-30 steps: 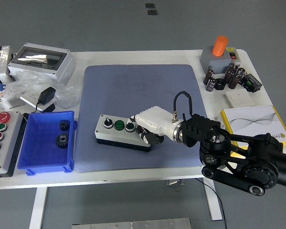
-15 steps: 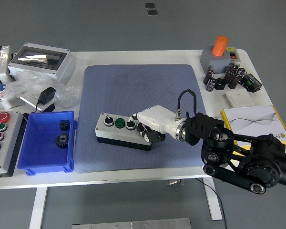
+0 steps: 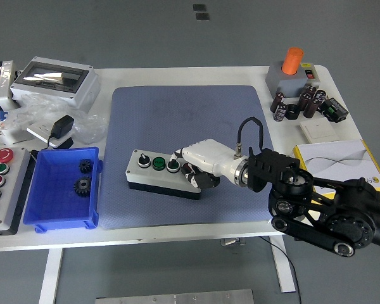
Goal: Pick up the button,place it on the desk,press the button,press the button
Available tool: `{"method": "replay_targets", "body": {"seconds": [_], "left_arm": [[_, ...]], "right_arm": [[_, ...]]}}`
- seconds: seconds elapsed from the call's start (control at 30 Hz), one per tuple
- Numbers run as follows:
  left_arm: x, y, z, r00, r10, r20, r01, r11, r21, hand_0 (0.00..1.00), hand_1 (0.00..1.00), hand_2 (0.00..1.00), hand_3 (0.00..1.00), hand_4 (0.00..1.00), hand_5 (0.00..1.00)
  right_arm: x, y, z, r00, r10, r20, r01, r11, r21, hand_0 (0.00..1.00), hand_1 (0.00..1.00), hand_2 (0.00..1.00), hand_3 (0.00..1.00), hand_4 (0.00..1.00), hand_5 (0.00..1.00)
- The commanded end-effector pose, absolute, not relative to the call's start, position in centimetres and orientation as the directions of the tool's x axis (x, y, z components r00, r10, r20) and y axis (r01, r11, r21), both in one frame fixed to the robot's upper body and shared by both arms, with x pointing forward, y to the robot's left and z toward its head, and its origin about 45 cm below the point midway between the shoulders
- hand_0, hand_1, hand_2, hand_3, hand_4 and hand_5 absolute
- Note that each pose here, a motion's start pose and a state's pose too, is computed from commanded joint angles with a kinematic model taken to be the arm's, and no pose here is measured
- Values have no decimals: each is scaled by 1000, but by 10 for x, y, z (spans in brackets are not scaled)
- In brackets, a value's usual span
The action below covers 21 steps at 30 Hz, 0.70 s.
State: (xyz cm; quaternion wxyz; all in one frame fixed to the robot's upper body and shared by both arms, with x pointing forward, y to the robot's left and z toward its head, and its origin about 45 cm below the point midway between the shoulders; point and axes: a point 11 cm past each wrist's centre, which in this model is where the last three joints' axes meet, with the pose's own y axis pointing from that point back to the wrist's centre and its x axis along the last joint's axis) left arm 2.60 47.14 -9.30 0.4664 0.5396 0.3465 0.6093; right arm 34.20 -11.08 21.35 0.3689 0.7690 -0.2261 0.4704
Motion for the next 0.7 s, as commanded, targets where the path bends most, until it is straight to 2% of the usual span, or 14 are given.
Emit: {"method": "replay_targets", "body": {"seconds": [0.37,0.43,0.47,0.63,0.67,0.7], "left_arm": [[23,471,-94,21,942,334,-188,-324,927,745,766,607,565,579,74],[23,471,-94,21,942,334,-188,-324,927,745,766,607,565,579,74],[23,471,-94,21,942,334,-187,-324,927,745,766,607,564,578,74],[23,471,-94,21,942,335,-185,-325,927,745,766,607,564,578,74],[23,471,-94,21,942,335,-185,-325,927,746,766,607,565,579,73],[23,471,-94,22,942,335,-184,-325,928,746,766,607,565,579,73]], "right_arm": [[356,-114,263,323,-218,921,-747,-657,106,111,114,158,695,192,6],[356,-115,260,315,-194,929,-751,-649,119,111,114,158,695,192,6],[357,-117,257,310,-174,935,-755,-643,131,146,163,221,715,328,149],[358,-126,235,313,-33,949,-774,-588,235,146,163,221,715,328,149],[358,-126,233,316,-16,949,-775,-581,248,350,484,595,795,683,276],[358,-126,231,318,-1,948,-777,-574,260,350,484,595,795,683,276]]}}
